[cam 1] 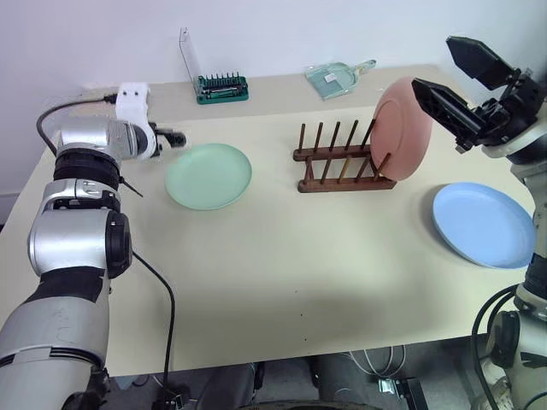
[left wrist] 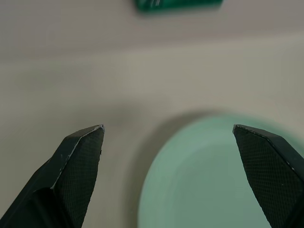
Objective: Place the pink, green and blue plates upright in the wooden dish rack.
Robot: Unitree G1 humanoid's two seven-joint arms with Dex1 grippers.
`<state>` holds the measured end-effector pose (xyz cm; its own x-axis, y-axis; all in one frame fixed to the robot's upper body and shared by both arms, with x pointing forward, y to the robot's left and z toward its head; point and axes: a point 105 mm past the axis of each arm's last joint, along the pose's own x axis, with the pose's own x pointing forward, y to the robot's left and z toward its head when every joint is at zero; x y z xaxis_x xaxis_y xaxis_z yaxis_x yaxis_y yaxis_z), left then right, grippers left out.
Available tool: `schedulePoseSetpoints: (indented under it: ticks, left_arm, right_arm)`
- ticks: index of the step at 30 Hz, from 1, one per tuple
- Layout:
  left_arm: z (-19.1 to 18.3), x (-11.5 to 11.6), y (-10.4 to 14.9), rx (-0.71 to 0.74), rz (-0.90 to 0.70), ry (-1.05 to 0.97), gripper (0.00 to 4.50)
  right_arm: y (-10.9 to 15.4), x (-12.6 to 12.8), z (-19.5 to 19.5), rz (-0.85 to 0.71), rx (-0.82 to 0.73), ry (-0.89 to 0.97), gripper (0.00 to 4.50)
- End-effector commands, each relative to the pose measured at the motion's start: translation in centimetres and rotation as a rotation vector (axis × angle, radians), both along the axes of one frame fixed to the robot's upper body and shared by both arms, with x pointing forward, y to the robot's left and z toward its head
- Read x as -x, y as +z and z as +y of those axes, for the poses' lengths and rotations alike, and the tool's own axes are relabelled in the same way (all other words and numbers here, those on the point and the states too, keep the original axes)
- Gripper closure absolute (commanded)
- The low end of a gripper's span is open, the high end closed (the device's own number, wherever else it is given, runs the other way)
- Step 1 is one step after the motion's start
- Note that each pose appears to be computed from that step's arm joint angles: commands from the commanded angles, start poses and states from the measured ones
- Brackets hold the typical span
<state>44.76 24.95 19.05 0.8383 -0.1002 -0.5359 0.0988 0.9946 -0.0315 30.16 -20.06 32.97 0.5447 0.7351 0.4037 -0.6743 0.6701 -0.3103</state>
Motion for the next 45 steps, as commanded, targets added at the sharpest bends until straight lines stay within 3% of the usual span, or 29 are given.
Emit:
schedulePoseSetpoints:
  ticks: [1,5,12,20,25,28,34,41,44,45]
  left_arm:
    - [1.5,1.3,0.9,0.029,0.064,-0.025,0.00]
    - [2.2,2.8,-0.1,0.087,0.180,-0.026,0.00]
    - [4.1,3.7,-0.2,0.054,0.217,0.028,0.00]
    - [3.6,5.1,-3.7,0.065,0.369,-0.005,0.00]
    - [2.4,4.6,-4.7,0.096,0.362,-0.010,0.00]
    - [1.8,4.4,-5.5,0.102,0.364,-0.001,1.28]
    - [1.2,4.0,-5.9,0.135,0.346,0.017,4.33]
    - [1.3,2.3,-2.6,0.257,0.171,0.061,4.43]
    - [0.5,1.0,0.5,0.431,0.004,0.061,4.43]
    - [-0.3,0.3,2.7,0.556,-0.106,0.023,4.43]
  right_arm:
    - [0.2,0.5,-0.1,-0.025,-0.009,-0.005,0.06]
    - [-0.2,0.5,0.0,-0.015,-0.009,-0.004,0.06]
    - [-0.6,0.2,0.0,-0.003,-0.022,0.001,0.06]
    - [-1.0,0.3,-0.1,0.007,-0.025,-0.018,0.06]
    - [-1.1,0.5,-0.2,0.010,-0.014,-0.038,0.06]
    - [-0.9,0.4,-0.4,0.008,-0.019,-0.047,0.00]
    - [-0.7,0.5,-0.3,0.007,-0.016,-0.053,0.00]
    - [-1.1,0.3,0.1,0.013,0.012,-0.057,0.00]
    - [-1.6,0.2,0.7,0.016,0.056,-0.057,0.00]
    - [-2.0,0.1,1.2,0.013,0.095,-0.066,0.00]
